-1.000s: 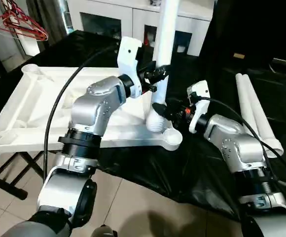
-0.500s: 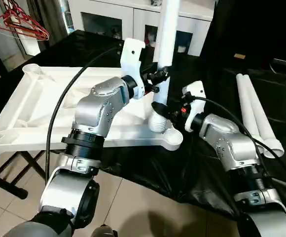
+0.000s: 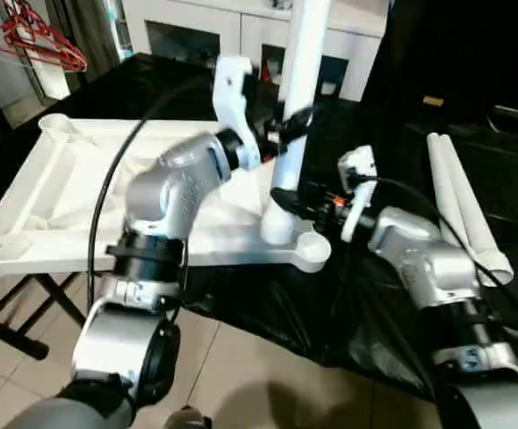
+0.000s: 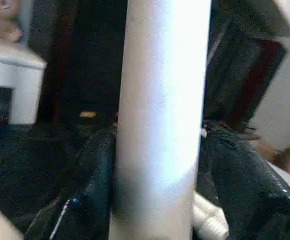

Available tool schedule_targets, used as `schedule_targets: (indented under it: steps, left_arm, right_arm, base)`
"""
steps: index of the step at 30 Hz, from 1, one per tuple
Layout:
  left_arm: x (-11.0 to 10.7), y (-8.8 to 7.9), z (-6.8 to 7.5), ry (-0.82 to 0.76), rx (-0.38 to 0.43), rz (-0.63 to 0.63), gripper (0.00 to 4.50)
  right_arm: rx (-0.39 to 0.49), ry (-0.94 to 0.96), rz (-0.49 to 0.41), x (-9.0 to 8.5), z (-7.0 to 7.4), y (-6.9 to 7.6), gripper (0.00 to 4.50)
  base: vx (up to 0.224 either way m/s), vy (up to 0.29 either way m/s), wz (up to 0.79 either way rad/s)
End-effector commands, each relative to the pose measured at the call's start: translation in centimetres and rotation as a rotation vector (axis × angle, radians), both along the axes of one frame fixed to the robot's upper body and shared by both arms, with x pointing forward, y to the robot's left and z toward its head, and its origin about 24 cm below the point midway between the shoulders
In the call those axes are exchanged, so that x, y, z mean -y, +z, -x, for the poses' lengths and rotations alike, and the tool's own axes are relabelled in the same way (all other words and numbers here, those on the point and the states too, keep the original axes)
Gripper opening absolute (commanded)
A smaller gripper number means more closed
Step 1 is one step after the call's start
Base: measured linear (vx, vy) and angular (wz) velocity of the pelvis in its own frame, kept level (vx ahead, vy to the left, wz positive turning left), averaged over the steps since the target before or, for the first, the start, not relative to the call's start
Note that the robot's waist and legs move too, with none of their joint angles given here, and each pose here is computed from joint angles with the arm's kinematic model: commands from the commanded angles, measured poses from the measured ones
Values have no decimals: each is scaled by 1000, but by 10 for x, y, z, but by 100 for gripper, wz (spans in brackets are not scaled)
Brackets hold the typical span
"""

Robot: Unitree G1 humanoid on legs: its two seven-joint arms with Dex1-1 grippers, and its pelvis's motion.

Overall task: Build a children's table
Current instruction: Insert table leg to table base

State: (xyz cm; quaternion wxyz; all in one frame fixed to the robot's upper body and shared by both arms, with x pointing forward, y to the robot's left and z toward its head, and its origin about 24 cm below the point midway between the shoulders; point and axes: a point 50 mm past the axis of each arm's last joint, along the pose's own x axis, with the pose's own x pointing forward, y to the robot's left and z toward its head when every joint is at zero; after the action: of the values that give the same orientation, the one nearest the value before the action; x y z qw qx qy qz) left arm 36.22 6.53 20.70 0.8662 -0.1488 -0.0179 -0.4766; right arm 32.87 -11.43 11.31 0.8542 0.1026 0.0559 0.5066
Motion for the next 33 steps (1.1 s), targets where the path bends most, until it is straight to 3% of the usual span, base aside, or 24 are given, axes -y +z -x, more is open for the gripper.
schedule_targets:
  steps: [1, 4, 5, 9, 10, 14, 21, 22, 23, 27, 33]
  left_arm:
    - [0, 5, 2, -61, 13, 14, 294]
    - [-1, 6, 2, -83, 4, 5, 294]
    - [-2, 6, 2, -79, 1, 4, 264]
    - [-3, 6, 1, -79, -9, 21, 251]
    - [-3, 6, 1, -80, -9, 21, 221]
    - [-2, 5, 1, -85, -14, 17, 186]
    - [1, 6, -4, 2, -42, -1, 179]
    - [3, 6, -5, 34, -42, -19, 179]
    - [3, 6, -5, 38, -42, -22, 179]
    - [7, 6, -9, 169, -49, -92, 179]
    - [11, 11, -10, 254, -28, -108, 179]
  right_arm:
    - [20, 57, -19, 4, 5, 7, 186]
    - [16, 87, -25, 7, 8, 8, 186]
    - [15, 90, -25, 9, 8, 8, 186]
    - [3, 108, -42, 11, 10, 9, 186]
    - [3, 110, -43, 11, 10, 9, 186]
    - [-10, 157, -51, 12, 15, 10, 186]
    - [-42, 104, -29, 15, 10, 7, 186]
    - [-46, 84, -35, 15, 7, 8, 242]
    - [-44, 82, -36, 15, 7, 9, 256]
    - [-43, -14, 14, 15, 0, 8, 292]
    - [-63, -100, 77, 8, -6, 2, 301]
  base:
    - [0, 0, 0]
    - [0, 0, 0]
    - [0, 0, 0]
    - [0, 0, 0]
    - [0, 0, 0]
    - [0, 0, 0]
    - [0, 0, 0]
    - [0, 0, 0]
    - [0, 0, 0]
    - [0, 0, 0]
    - [0, 0, 0]
